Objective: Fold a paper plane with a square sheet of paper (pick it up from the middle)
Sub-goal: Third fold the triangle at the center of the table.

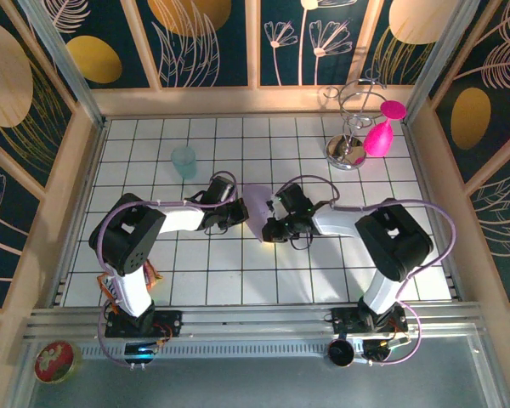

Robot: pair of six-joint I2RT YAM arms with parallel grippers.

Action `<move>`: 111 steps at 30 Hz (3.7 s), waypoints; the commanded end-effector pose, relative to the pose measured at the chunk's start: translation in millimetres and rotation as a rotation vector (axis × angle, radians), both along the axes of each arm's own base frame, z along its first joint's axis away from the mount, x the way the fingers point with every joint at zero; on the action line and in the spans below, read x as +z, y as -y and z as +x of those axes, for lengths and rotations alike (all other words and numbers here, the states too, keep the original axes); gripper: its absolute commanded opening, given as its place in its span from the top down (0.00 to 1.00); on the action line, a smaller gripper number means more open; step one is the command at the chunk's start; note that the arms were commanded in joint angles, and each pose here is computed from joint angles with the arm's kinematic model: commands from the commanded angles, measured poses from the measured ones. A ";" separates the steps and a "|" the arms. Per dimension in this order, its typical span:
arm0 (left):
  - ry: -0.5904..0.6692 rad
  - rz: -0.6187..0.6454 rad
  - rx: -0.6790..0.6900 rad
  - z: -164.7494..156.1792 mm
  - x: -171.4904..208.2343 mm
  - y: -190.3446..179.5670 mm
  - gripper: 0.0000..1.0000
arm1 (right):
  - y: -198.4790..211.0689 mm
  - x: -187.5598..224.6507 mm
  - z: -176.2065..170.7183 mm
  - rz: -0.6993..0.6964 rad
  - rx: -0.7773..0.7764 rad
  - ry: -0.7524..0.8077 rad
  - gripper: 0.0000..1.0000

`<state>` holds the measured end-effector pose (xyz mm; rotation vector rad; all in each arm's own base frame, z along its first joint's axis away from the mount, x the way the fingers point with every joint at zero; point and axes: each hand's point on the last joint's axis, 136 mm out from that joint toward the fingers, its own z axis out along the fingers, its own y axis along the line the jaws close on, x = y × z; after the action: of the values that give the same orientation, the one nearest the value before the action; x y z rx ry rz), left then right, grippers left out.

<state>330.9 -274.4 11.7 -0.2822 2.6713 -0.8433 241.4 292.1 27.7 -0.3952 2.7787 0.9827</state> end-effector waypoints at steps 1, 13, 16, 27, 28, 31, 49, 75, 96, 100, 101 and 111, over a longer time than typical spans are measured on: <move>-0.109 0.139 0.010 -23.6 -39.8 -26.5 1.00 | -4.8 34.5 18.8 0.064 -0.031 0.095 1.00; -0.108 0.115 0.005 -24.3 -38.1 -23.5 1.00 | -35.9 19.1 46.0 0.098 -0.045 0.071 1.00; -0.108 0.111 0.004 -23.7 -37.2 -22.4 1.00 | -35.6 4.6 43.2 0.071 -0.043 0.042 1.00; -0.109 0.119 0.009 -24.1 -37.5 -23.8 1.00 | -18.8 -26.4 -5.3 0.005 0.036 -0.054 1.00; -0.109 0.119 0.009 -24.0 -37.5 -23.9 1.00 | -14.3 -28.8 -11.8 -0.004 0.041 -0.062 1.00; -0.110 0.121 0.008 -23.8 -38.1 -23.7 1.00 | -2.3 -28.3 -24.8 -0.019 0.048 -0.066 1.00; -0.088 0.096 0.001 -19.2 -26.9 -18.2 1.00 | -22.2 52.8 46.8 0.179 -0.131 0.158 1.00; -0.025 0.097 0.022 7.5 -5.6 -24.8 0.91 | 9.1 -47.4 30.2 -0.140 -0.119 -0.024 1.00; 0.078 0.014 0.037 47.4 37.1 -41.6 0.82 | 5.3 -30.1 36.9 -0.087 -0.091 0.024 1.00; 0.087 -0.056 0.000 32.8 49.0 -26.7 0.82 | -1.1 -21.6 40.1 -0.052 -0.077 0.034 1.00; 0.085 -0.065 -0.010 28.8 50.2 -22.4 0.82 | -2.4 -19.1 40.7 -0.040 -0.075 0.038 1.00; 0.042 -0.235 -0.057 6.2 51.5 12.9 0.79 | -22.2 49.3 52.2 0.196 -0.111 0.130 0.99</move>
<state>335.8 -270.3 49.7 -0.2535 2.6038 -1.0406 287.4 306.9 47.8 -0.2994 2.6268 1.0377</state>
